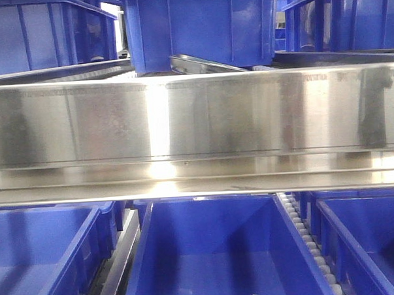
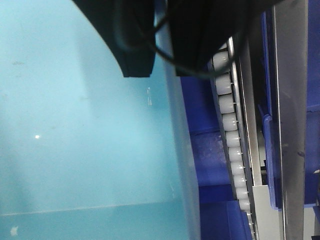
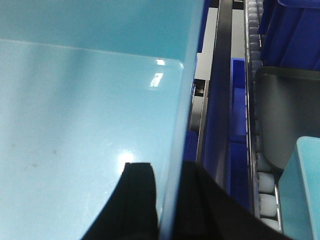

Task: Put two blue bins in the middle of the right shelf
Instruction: 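Hold the bin with both grippers and turn the base away from the shelf, then drive the base across the floor carrying the bin to another shelf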

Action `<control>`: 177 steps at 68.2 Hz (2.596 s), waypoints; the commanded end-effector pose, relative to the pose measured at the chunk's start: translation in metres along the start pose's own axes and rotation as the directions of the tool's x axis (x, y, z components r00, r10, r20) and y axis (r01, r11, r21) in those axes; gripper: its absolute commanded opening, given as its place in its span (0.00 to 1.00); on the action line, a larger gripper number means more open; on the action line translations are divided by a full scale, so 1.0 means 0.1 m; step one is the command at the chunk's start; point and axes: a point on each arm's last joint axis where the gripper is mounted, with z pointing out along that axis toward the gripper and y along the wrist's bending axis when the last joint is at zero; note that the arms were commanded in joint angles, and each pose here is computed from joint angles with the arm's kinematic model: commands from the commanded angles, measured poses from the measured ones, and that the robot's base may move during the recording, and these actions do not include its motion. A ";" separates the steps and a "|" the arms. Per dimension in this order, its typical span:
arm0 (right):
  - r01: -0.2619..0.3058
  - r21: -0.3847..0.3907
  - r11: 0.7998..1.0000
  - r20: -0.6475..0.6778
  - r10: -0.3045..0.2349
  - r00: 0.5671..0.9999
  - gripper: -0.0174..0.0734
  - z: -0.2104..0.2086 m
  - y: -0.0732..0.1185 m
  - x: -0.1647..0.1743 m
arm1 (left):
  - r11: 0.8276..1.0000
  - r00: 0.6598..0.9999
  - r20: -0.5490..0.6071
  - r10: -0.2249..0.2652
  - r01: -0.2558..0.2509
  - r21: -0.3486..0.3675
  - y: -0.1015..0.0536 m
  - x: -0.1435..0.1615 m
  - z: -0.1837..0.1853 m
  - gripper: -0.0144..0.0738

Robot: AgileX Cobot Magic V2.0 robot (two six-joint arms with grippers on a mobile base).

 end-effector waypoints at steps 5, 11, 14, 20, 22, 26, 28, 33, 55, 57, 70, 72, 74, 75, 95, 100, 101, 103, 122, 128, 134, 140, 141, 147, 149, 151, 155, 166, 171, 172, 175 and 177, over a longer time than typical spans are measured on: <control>0.038 0.046 0.998 0.066 -0.041 0.997 0.02 -0.10 -0.05 -0.06 | 1.000 0.997 0.070 0.021 -0.020 -0.018 0.03 -0.05 -0.15 0.04; 0.038 0.046 0.998 0.066 -0.041 0.997 0.02 -0.10 -0.05 -0.06 | 1.000 0.997 0.070 0.021 -0.020 -0.018 0.03 -0.05 -0.15 0.04; 0.038 0.046 0.998 0.066 -0.041 0.997 0.02 -0.10 -0.05 -0.06 | 1.000 0.997 0.070 0.021 -0.020 -0.018 0.03 -0.05 -0.15 0.04; 0.038 0.046 0.998 0.066 -0.041 0.997 0.02 -0.10 -0.05 -0.06 | 1.000 0.997 0.070 0.021 -0.020 -0.018 0.03 -0.05 -0.15 0.04; 0.038 0.046 0.998 0.066 -0.041 0.997 0.02 -0.10 -0.05 -0.06 | 1.000 0.997 0.070 0.021 -0.020 -0.018 0.03 -0.05 -0.15 0.04; 0.038 0.046 0.998 0.066 -0.041 0.997 0.02 -0.10 -0.05 -0.06 | 1.000 0.997 0.070 0.021 -0.020 -0.018 0.03 -0.05 -0.15 0.04; 0.038 0.046 0.998 0.066 -0.041 0.997 0.02 -0.10 -0.05 -0.06 | 1.000 0.997 0.070 0.021 -0.020 -0.018 0.03 -0.05 -0.15 0.04; 0.038 0.046 0.998 0.066 -0.041 0.997 0.02 -0.10 -0.05 -0.06 | 1.000 0.997 0.070 0.021 -0.020 -0.018 0.03 -0.05 -0.15 0.04; 0.038 0.046 0.998 0.066 -0.041 0.997 0.02 -0.10 -0.05 -0.06 | 1.000 0.997 0.070 0.021 -0.020 -0.018 0.03 -0.05 -0.15 0.04; 0.038 0.046 0.998 0.066 -0.041 0.997 0.02 -0.10 -0.05 -0.06 | 1.000 0.997 0.070 0.021 -0.020 -0.018 0.03 -0.05 -0.15 0.04; 0.038 0.046 0.998 0.066 -0.041 0.997 0.02 -0.10 -0.05 -0.06 | 1.000 0.997 0.070 0.021 -0.020 -0.018 0.03 -0.05 -0.15 0.04; 0.038 0.046 0.998 0.066 -0.041 0.997 0.02 -0.10 -0.05 -0.06 | 1.000 0.997 0.070 0.021 -0.020 -0.018 0.03 -0.05 -0.15 0.04; 0.038 0.046 0.998 0.066 -0.041 0.997 0.02 -0.10 -0.05 -0.06 | 1.000 0.997 0.070 0.021 -0.020 -0.018 0.03 -0.05 -0.15 0.04; 0.038 0.046 0.998 0.066 -0.041 0.997 0.02 -0.10 -0.05 -0.06 | 1.000 0.997 0.070 0.021 -0.020 -0.018 0.03 -0.05 -0.15 0.04; 0.038 0.046 0.998 0.066 -0.041 0.997 0.02 -0.10 -0.05 -0.06 | 1.000 0.997 0.070 0.021 -0.020 -0.018 0.03 -0.05 -0.15 0.04; 0.038 0.046 0.998 0.066 -0.041 0.997 0.02 -0.10 -0.05 -0.06 | 1.000 0.997 0.070 0.021 -0.020 -0.018 0.03 -0.05 -0.15 0.04; 0.038 0.046 0.998 0.066 -0.041 0.997 0.02 -0.10 -0.05 -0.06 | 1.000 0.997 0.070 0.021 -0.020 -0.018 0.03 -0.05 -0.15 0.04; 0.038 0.046 0.998 0.066 -0.041 0.997 0.02 -0.10 -0.05 -0.06 | 1.000 0.997 0.070 0.021 -0.020 -0.018 0.03 -0.05 -0.15 0.04; 0.038 0.046 0.998 0.066 -0.041 0.997 0.02 -0.10 -0.05 -0.06 | 1.000 0.997 0.070 0.021 -0.020 -0.018 0.03 -0.05 -0.15 0.04; 0.038 0.046 0.998 0.066 -0.041 0.997 0.02 -0.10 -0.05 -0.06 | 1.000 0.997 0.070 0.021 -0.020 -0.018 0.03 -0.05 -0.15 0.04; 0.038 0.046 0.998 0.066 -0.041 0.997 0.02 -0.10 -0.05 -0.06 | 1.000 0.997 0.070 0.021 -0.020 -0.018 0.03 -0.05 -0.15 0.04; 0.038 0.046 0.998 0.066 -0.041 0.997 0.02 -0.10 -0.05 -0.06 | 1.000 0.997 0.070 0.021 -0.020 -0.018 0.03 -0.05 -0.15 0.04; 0.038 0.046 0.998 0.066 -0.041 0.997 0.02 -0.10 -0.05 -0.06 | 1.000 0.997 0.070 0.021 -0.020 -0.018 0.03 -0.05 -0.15 0.04; 0.038 0.046 0.998 0.066 -0.041 0.997 0.02 -0.10 -0.05 -0.06 | 1.000 0.997 0.070 0.021 -0.020 -0.018 0.03 -0.05 -0.15 0.04; 0.038 0.046 0.998 0.066 -0.041 0.997 0.02 -0.10 -0.05 -0.06 | 1.000 0.997 0.070 0.021 -0.020 -0.018 0.03 -0.05 -0.15 0.04; 0.038 0.046 0.998 0.066 -0.041 0.997 0.02 -0.10 -0.05 -0.06 | 1.000 0.997 0.070 0.021 -0.020 -0.018 0.03 -0.05 -0.15 0.04; 0.038 0.046 0.998 0.066 -0.041 0.997 0.02 -0.10 -0.05 -0.06 | 1.000 0.997 0.070 0.021 -0.020 -0.018 0.03 -0.05 -0.15 0.04; 0.038 0.046 0.998 0.066 -0.041 0.997 0.02 -0.10 -0.05 -0.06 | 1.000 0.997 0.070 0.021 -0.020 -0.018 0.03 -0.05 -0.15 0.04; 0.038 0.046 0.998 0.066 -0.041 0.997 0.02 -0.10 -0.05 -0.06 | 1.000 0.997 0.070 0.021 -0.020 -0.018 0.03 -0.05 -0.15 0.04; 0.038 0.046 0.998 0.066 -0.041 0.997 0.02 -0.10 -0.05 -0.06 | 1.000 0.997 0.070 0.021 -0.020 -0.018 0.03 -0.05 -0.15 0.04; 0.038 0.046 0.998 0.066 -0.041 0.997 0.02 -0.10 -0.05 -0.06 | 1.000 0.997 0.070 0.021 -0.020 -0.018 0.03 -0.05 -0.15 0.04; 0.038 0.046 0.998 0.066 -0.041 0.997 0.02 -0.10 -0.05 -0.06 | 1.000 0.997 0.070 0.021 -0.020 -0.018 0.03 -0.05 -0.15 0.04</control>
